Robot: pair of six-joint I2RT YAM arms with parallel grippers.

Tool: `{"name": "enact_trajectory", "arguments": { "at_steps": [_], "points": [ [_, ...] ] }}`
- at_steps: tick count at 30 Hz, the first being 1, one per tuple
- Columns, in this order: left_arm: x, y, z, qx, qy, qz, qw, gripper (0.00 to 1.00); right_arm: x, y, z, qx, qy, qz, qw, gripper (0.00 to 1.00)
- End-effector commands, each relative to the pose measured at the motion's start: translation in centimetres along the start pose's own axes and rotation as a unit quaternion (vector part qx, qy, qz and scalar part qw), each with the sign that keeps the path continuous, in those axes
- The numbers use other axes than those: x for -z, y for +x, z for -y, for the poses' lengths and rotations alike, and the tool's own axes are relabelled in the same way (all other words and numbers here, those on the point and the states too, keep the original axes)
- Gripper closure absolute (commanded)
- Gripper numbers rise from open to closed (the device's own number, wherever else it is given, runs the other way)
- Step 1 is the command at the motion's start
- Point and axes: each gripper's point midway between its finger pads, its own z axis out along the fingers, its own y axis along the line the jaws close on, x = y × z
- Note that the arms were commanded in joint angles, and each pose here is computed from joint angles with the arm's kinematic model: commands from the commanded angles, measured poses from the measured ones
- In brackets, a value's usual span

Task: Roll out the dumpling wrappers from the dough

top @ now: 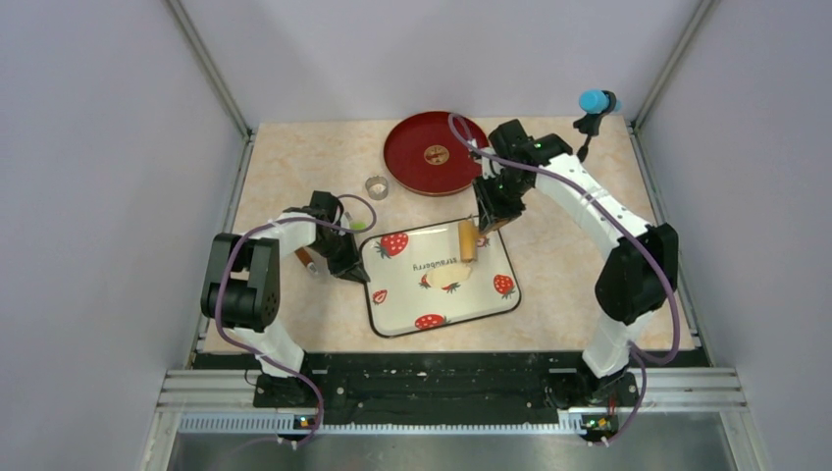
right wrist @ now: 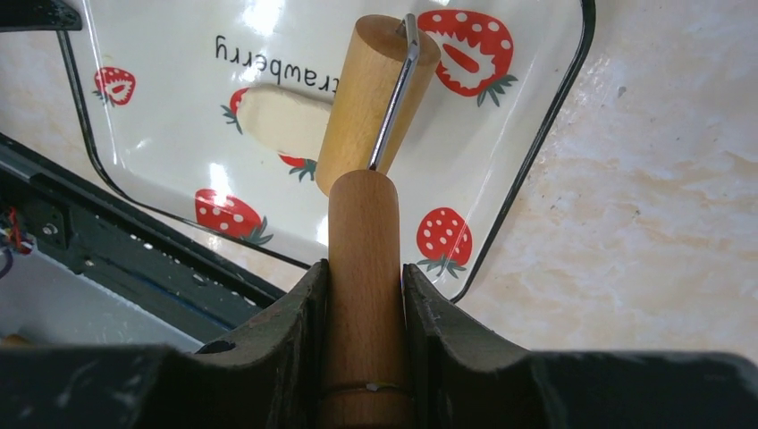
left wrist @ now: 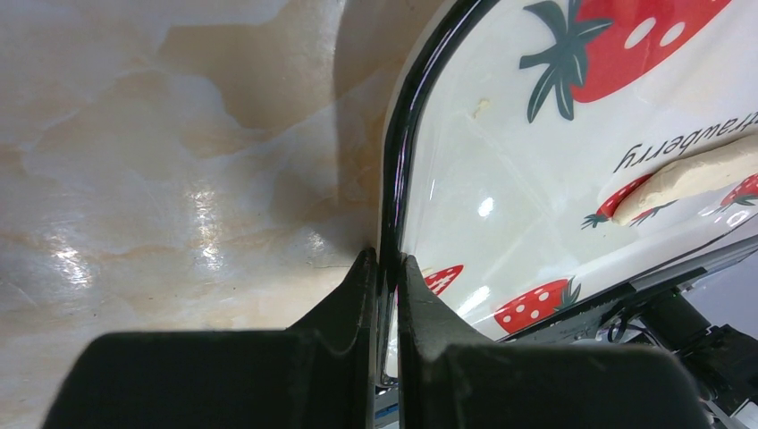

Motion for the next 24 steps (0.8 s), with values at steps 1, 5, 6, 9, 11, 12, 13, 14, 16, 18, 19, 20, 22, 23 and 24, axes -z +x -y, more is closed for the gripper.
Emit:
{"name": "enact_trajectory", "arguments": {
  "at_steps": [1, 5, 6, 9, 11, 12, 13, 14, 16, 18, 19, 20, 22, 23, 24],
  "points": [
    [-1.4, 0.6, -2.5, -0.002, -0.059, 0.002, 0.998, 1.00, 0.1, 0.0, -1.1, 0.036, 0.022, -0.025, 0.999, 1.00],
    [-1.4, 0.8, -2.7, -0.001, -0.060, 0.001, 0.998, 1.00, -0.6, 1.1, -1.0, 0.042, 0.035, -0.051, 0.997, 1.00],
    [-1.4, 0.9, -2.7, -0.001, -0.061, 0.000, 0.998, 1.00, -0.7, 1.3, -0.9, 0.042, 0.037, -0.056, 0.997, 1.00],
    [-1.4, 0.9, -2.7, -0.001, -0.062, 0.000, 0.998, 1.00, -1.3, 1.9, -0.8, 0.039, 0.038, -0.064, 0.996, 1.00],
    [-1.4, 0.9, -2.8, -0.001, -0.063, 0.001, 0.998, 1.00, -1.9, 2.4, 0.2, 0.034, 0.063, -0.075, 0.995, 1.00],
    [-1.3, 0.9, -2.8, -0.002, -0.064, 0.002, 0.998, 1.00, -2.2, 2.8, 0.8, 0.034, 0.077, -0.083, 0.993, 1.00],
    [-1.3, 0.9, -2.8, -0.002, -0.064, 0.001, 0.998, 1.00, -2.6, 3.3, 1.4, 0.033, 0.089, -0.092, 0.991, 1.00],
    [-1.2, 0.9, -2.9, -0.002, -0.066, 0.002, 0.998, 1.00, -3.0, 3.8, 1.8, 0.033, 0.097, -0.100, 0.990, 1.00],
    [-1.1, 0.9, -2.9, -0.004, -0.068, 0.004, 0.998, 1.00, -3.6, 4.6, 2.1, 0.032, 0.099, -0.113, 0.988, 1.00],
    [-1.1, 1.0, -3.0, -0.005, -0.069, 0.003, 0.998, 1.00, -3.8, 5.0, 2.2, 0.030, 0.098, -0.113, 0.988, 1.00],
    [-1.1, 1.0, -3.0, -0.005, -0.069, 0.003, 0.998, 1.00, -3.8, 5.1, 2.3, 0.030, 0.103, -0.113, 0.988, 1.00],
    [-1.1, 1.0, -3.0, -0.005, -0.070, 0.003, 0.998, 1.00, -3.6, 5.1, 2.6, 0.030, 0.110, -0.111, 0.987, 1.00],
    [-1.1, 1.0, -3.0, -0.005, -0.070, 0.002, 0.998, 1.00, -2.9, 4.4, 2.6, 0.032, 0.117, -0.097, 0.988, 1.00],
    [-1.1, 1.0, -3.0, -0.005, -0.069, 0.002, 0.998, 1.00, -2.5, 4.0, 2.4, 0.034, 0.115, -0.087, 0.989, 1.00],
    [-1.2, 1.0, -3.1, -0.005, -0.070, 0.001, 0.998, 1.00, -2.0, 3.3, 2.1, 0.036, 0.112, -0.076, 0.990, 1.00]
  ]
}}
